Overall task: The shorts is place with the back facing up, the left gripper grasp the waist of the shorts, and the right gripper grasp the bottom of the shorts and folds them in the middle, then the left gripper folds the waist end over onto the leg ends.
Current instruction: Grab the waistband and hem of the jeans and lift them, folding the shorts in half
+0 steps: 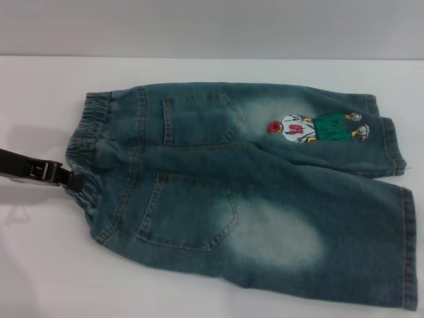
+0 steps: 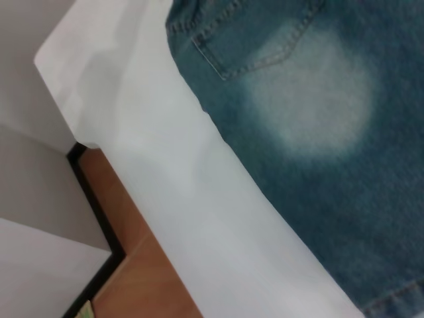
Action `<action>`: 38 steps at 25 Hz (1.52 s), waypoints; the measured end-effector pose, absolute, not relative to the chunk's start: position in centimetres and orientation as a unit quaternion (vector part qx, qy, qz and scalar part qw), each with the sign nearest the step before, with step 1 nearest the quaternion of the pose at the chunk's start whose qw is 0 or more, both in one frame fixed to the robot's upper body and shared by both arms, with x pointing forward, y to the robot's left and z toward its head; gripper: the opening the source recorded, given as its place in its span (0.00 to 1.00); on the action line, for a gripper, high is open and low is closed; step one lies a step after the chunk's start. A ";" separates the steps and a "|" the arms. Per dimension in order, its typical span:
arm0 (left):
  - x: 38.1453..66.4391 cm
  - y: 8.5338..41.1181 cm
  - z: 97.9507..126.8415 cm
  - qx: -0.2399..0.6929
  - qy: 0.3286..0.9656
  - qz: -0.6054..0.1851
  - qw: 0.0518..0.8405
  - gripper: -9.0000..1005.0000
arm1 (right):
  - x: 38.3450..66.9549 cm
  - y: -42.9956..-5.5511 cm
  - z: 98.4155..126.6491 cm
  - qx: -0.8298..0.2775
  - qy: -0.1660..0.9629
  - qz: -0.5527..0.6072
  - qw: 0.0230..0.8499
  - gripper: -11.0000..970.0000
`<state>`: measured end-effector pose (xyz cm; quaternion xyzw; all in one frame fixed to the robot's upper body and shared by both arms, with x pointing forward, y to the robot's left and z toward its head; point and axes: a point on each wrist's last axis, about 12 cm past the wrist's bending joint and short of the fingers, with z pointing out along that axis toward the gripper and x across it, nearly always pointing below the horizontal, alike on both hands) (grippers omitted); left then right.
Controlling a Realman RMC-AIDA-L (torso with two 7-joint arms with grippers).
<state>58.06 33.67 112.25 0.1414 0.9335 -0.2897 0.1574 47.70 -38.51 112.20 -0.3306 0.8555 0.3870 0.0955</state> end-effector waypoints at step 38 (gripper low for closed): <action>58.3 33.6 112.4 0.139 0.933 -0.288 0.163 0.05 | 49.0 -36.8 109.5 -0.324 0.880 0.343 0.053 0.54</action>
